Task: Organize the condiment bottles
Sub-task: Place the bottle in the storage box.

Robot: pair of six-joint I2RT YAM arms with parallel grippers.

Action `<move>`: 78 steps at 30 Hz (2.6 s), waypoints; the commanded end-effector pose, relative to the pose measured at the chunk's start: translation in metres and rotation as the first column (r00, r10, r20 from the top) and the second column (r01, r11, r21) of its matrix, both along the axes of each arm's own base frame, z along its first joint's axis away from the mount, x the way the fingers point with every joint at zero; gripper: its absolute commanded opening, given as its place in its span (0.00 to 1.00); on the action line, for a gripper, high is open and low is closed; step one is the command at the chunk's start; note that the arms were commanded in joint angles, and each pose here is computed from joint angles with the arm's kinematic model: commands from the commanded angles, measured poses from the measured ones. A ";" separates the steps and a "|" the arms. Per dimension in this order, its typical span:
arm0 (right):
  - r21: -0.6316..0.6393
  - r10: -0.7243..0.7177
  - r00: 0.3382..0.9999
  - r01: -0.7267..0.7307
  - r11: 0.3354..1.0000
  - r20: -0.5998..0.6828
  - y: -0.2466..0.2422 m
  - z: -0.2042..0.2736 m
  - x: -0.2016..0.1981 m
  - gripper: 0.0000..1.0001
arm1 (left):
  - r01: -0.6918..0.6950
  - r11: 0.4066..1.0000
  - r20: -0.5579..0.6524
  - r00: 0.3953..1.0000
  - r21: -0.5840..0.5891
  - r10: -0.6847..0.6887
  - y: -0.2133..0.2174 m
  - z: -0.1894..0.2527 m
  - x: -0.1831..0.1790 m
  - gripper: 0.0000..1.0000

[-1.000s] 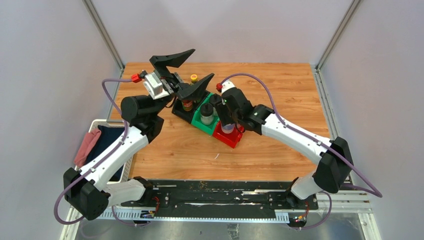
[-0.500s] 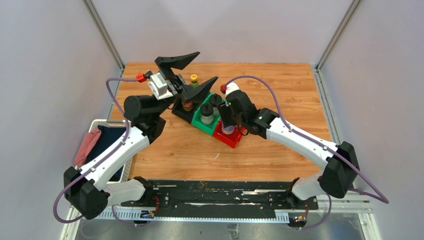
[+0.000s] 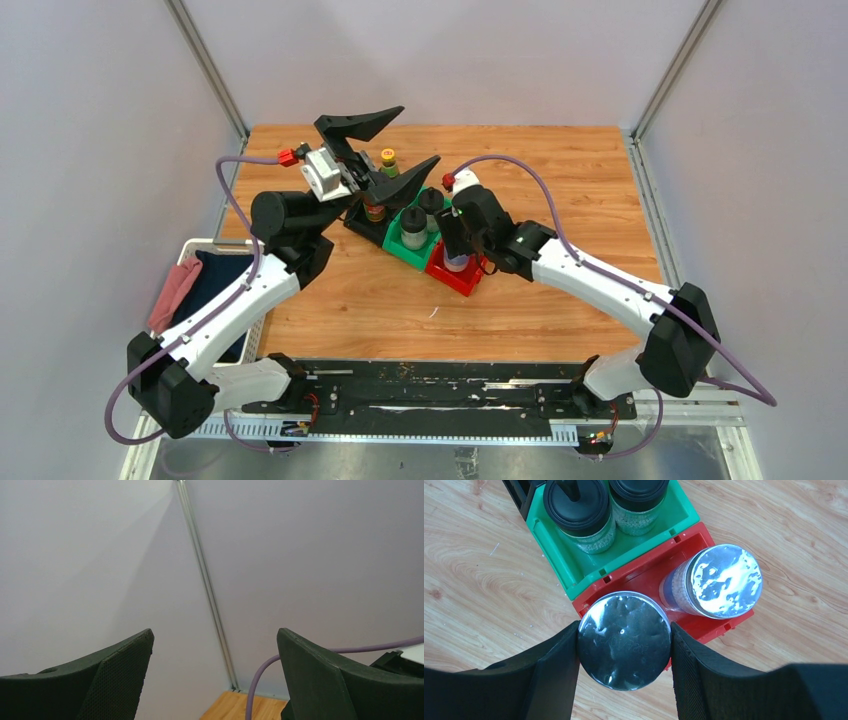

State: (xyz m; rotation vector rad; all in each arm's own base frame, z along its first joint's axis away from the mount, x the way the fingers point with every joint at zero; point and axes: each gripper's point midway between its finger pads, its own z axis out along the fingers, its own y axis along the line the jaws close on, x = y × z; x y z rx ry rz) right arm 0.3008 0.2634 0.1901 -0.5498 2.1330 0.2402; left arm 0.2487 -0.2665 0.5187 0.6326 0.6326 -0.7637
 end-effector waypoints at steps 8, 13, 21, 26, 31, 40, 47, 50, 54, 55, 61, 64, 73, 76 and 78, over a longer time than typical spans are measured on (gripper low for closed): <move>0.064 -0.061 0.997 0.058 0.996 0.055 -0.004 0.008 0.010 0.00 | -0.015 1.000 0.006 1.000 0.013 0.015 -0.005 -0.001 0.000 0.99; 0.069 -0.067 0.996 0.064 0.996 0.054 -0.004 0.004 0.010 0.00 | -0.013 1.000 -0.003 1.000 0.022 0.013 -0.008 -0.004 0.000 0.99; 0.070 -0.074 0.996 0.070 0.995 0.050 -0.002 -0.003 0.013 0.00 | -0.008 1.000 -0.012 1.000 0.027 0.008 -0.011 -0.006 0.000 1.00; 0.064 -0.077 0.996 0.074 0.995 0.049 -0.001 -0.006 0.015 0.00 | -0.023 0.999 0.002 1.000 0.033 0.023 -0.010 -0.006 0.001 1.00; 0.054 -0.084 0.996 0.082 0.995 0.042 -0.002 -0.012 0.017 0.00 | -0.023 0.999 0.004 1.000 0.030 0.023 -0.010 -0.005 0.000 1.00; 0.038 -0.094 0.995 0.093 0.995 0.022 -0.003 -0.023 0.020 0.00 | -0.021 0.999 0.004 1.000 0.028 0.021 -0.010 -0.005 0.000 1.00; 0.032 -0.102 0.995 0.102 0.994 0.015 -0.006 -0.027 0.021 0.00 | -0.019 0.999 0.001 1.000 0.029 0.019 -0.011 -0.006 0.001 1.00; 0.031 -0.104 0.994 0.104 0.994 0.011 -0.006 -0.029 0.021 0.00 | -0.018 0.999 0.001 1.000 0.028 0.018 -0.011 -0.006 0.001 1.00; 0.031 -0.103 0.995 0.102 0.994 0.009 -0.006 -0.030 0.021 0.00 | -0.015 0.999 -0.001 1.000 0.030 0.015 -0.012 -0.007 0.001 1.00; 0.030 -0.104 0.995 0.103 0.994 0.008 -0.006 -0.030 0.021 0.00 | -0.015 0.999 -0.001 1.000 0.028 0.015 -0.011 -0.006 0.001 1.00; 0.029 -0.106 0.994 0.106 0.994 0.003 -0.006 -0.031 0.022 0.00 | -0.013 0.999 -0.004 1.000 0.030 0.013 -0.012 -0.007 0.002 1.00; 0.025 -0.107 0.994 0.107 0.994 0.000 -0.006 -0.032 0.022 0.10 | -0.011 0.999 -0.004 1.000 0.031 0.012 -0.013 -0.007 0.002 1.00; 0.017 -0.111 0.994 0.111 0.994 -0.008 -0.006 -0.035 0.022 0.34 | -0.008 0.999 -0.007 1.000 0.033 0.008 -0.014 -0.008 0.002 1.00; 0.017 -0.113 0.994 0.114 0.993 -0.007 -0.007 -0.034 0.022 0.37 | -0.006 0.999 -0.007 1.000 0.033 0.007 -0.014 -0.008 0.002 1.00; 0.016 -0.115 0.993 0.115 0.993 -0.007 -0.007 -0.035 0.022 0.39 | -0.007 0.999 -0.007 1.000 0.035 0.007 -0.014 -0.008 0.003 1.00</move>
